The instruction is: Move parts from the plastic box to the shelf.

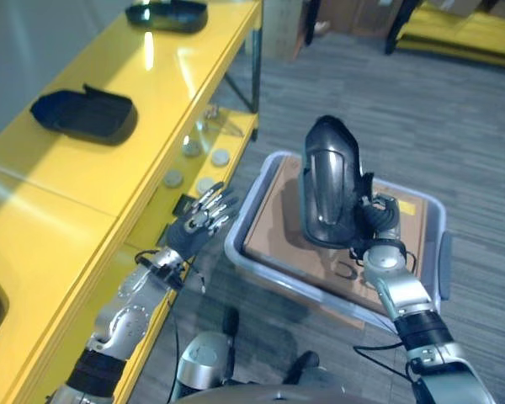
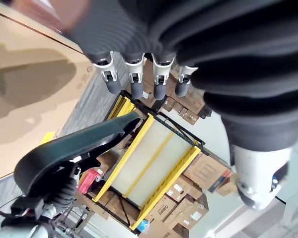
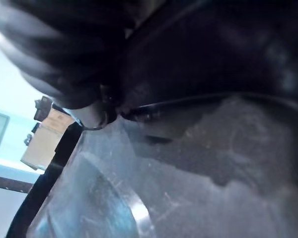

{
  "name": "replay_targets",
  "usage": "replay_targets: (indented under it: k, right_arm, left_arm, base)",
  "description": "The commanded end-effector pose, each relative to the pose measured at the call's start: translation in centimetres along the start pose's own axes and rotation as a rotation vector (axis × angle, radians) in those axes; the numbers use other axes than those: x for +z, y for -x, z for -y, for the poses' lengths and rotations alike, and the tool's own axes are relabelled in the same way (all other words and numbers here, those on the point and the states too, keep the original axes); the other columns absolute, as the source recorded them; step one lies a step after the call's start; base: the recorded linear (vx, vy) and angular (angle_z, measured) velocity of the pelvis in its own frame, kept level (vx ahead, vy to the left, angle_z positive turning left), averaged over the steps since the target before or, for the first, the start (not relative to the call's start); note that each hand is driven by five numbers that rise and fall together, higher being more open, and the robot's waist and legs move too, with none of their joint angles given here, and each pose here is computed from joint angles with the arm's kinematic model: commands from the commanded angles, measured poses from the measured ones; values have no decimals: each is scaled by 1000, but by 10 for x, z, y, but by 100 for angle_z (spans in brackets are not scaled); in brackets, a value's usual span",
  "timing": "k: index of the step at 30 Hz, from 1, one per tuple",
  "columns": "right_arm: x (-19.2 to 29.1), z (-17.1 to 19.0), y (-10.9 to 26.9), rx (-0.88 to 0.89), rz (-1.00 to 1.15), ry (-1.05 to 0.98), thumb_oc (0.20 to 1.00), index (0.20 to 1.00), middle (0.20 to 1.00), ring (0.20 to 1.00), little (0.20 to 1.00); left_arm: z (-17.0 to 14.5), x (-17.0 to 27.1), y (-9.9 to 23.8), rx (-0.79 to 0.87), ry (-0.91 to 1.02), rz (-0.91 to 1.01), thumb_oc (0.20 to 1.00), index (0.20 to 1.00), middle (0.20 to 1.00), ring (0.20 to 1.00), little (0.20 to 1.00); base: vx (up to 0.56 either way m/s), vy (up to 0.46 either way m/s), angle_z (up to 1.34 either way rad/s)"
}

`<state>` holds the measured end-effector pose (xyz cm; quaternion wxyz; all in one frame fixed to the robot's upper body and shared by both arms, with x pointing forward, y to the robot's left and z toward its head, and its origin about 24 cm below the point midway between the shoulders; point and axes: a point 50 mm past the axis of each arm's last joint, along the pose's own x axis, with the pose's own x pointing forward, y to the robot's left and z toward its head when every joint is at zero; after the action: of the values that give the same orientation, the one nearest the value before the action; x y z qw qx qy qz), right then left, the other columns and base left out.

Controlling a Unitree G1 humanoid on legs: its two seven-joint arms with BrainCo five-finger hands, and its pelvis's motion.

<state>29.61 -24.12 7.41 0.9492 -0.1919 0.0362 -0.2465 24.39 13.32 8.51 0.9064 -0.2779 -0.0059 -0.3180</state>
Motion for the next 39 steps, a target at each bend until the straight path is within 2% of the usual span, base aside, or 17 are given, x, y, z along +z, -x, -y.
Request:
replay_targets:
  k: [1, 5, 6, 13, 20, 28, 32, 39]
  right_arm:
    - [24, -2, -3, -4, 123, -56, 200, 200, 200, 200, 200]
    - [26, -8, 1, 18, 141, -59, 200, 200, 200, 200, 200]
    - [28, -10, 3, 41, 161, -53, 200, 200, 200, 200, 200]
    - [33, -17, 5, 119, 188, -39, 200, 200, 200, 200, 200]
    - [45, -62, 21, 326, 226, -50, 200, 200, 200, 200, 200]
    - [54, -87, 31, 414, 248, -48, 200, 200, 200, 200, 200]
    - [57, -91, 31, 420, 254, -47, 200, 200, 200, 200, 200]
    - [62, -80, 24, 372, 244, -33, 200, 200, 200, 200, 200]
  left_arm:
    - [4, -1, -5, 45, 6, 5, 1000, 1000, 1000, 1000, 1000]
    - [-4, -5, -8, 145, 6, -33, 1000, 1000, 1000, 1000, 1000]
    - [-13, -9, -11, 223, 8, -69, 1000, 1000, 1000, 1000, 1000]
    - [-18, -14, -23, 244, 33, -125, 1000, 1000, 1000, 1000, 1000]
    - [-4, -30, -60, 226, 17, -213, 1000, 1000, 1000, 1000, 1000]
    - [5, -40, -77, 236, -60, -272, 1000, 1000, 1000, 1000, 1000]
    - [1, -37, -80, 280, -144, -256, 1000, 1000, 1000, 1000, 1000]
    - [-35, 9, -64, 556, -349, -42, 1000, 1000, 1000, 1000, 1000]
  base:
    - [39, -63, -16]
    - [33, -58, -17]
    - [18, -60, -27]
    - [6, -47, -16]
    - [-9, -47, -13]
    - [-4, -18, -9]
    - [0, -3, -1]
    - [2, -6, -5]
